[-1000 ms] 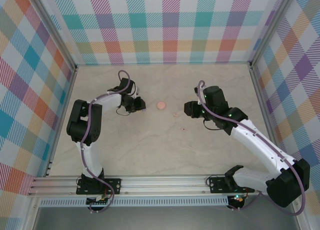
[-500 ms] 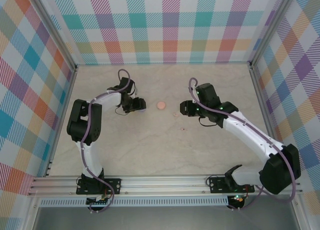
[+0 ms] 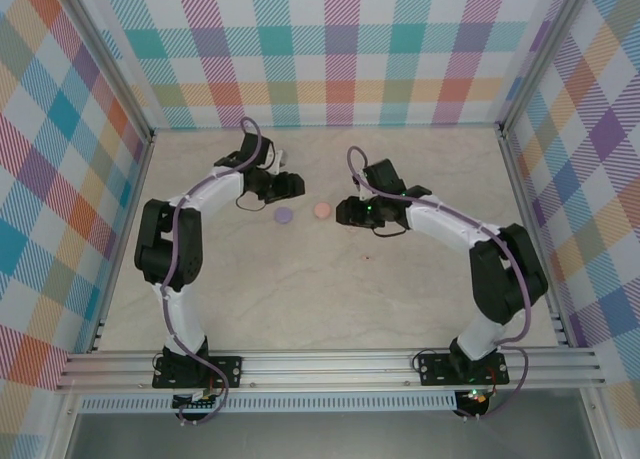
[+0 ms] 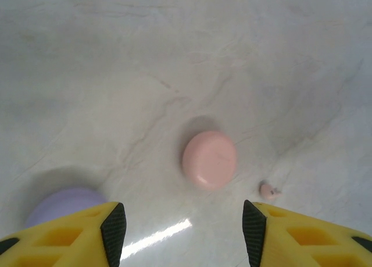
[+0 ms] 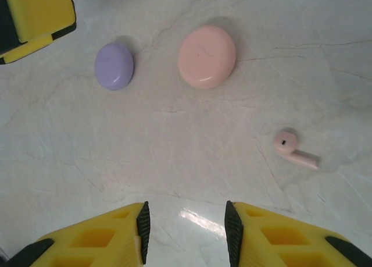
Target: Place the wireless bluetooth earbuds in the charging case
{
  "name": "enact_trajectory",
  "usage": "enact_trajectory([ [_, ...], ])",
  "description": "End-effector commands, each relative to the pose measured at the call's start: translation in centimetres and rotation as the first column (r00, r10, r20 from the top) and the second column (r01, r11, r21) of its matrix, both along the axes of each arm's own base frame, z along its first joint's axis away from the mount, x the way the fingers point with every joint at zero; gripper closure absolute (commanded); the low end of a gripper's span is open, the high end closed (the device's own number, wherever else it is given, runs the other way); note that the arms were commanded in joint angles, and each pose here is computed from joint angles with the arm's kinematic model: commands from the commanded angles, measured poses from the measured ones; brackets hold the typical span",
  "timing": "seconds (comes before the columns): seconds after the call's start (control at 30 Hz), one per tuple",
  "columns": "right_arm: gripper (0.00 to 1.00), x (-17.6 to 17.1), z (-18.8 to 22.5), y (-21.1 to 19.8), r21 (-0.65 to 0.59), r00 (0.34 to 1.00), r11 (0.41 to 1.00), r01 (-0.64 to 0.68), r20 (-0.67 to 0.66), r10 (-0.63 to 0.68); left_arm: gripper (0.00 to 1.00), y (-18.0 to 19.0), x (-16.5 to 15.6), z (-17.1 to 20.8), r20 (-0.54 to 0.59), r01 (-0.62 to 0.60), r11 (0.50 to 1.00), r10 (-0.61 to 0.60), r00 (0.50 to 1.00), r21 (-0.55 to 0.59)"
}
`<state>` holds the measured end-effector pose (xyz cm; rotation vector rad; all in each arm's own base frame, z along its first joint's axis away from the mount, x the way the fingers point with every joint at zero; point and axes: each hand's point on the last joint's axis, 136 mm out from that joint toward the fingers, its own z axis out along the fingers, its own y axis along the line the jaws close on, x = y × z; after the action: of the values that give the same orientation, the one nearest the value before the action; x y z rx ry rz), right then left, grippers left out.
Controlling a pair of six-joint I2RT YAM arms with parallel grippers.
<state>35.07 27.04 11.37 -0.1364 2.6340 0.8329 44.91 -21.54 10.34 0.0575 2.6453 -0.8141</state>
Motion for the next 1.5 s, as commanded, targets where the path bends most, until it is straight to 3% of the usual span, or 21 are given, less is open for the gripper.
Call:
enact_trajectory([
  [0.0, 0.61, 1.7, 0.3, 1.8, 0.108, 0.999, 0.994, 0.016, -0.041, -0.012, 0.45, -1.7, 0.0, -1.7, -0.062, 0.048, 0.998, -0.050, 0.997, -0.045],
  [0.57, 0.71, 5.5, -4.9, 3.0, 0.144, 0.979, 0.986, 0.083, -0.198, -0.053, 0.54, -5.2, 0.5, -4.7, -0.143, 0.103, 0.987, -0.121, 0.982, -0.127],
  [1.47, 0.77, 8.0, -8.3, 3.2, 0.112, 0.965, 0.990, 0.085, -0.255, -0.054, 0.59, -6.6, -1.8, -6.5, -0.215, 0.149, 0.966, -0.194, 0.957, -0.210],
])
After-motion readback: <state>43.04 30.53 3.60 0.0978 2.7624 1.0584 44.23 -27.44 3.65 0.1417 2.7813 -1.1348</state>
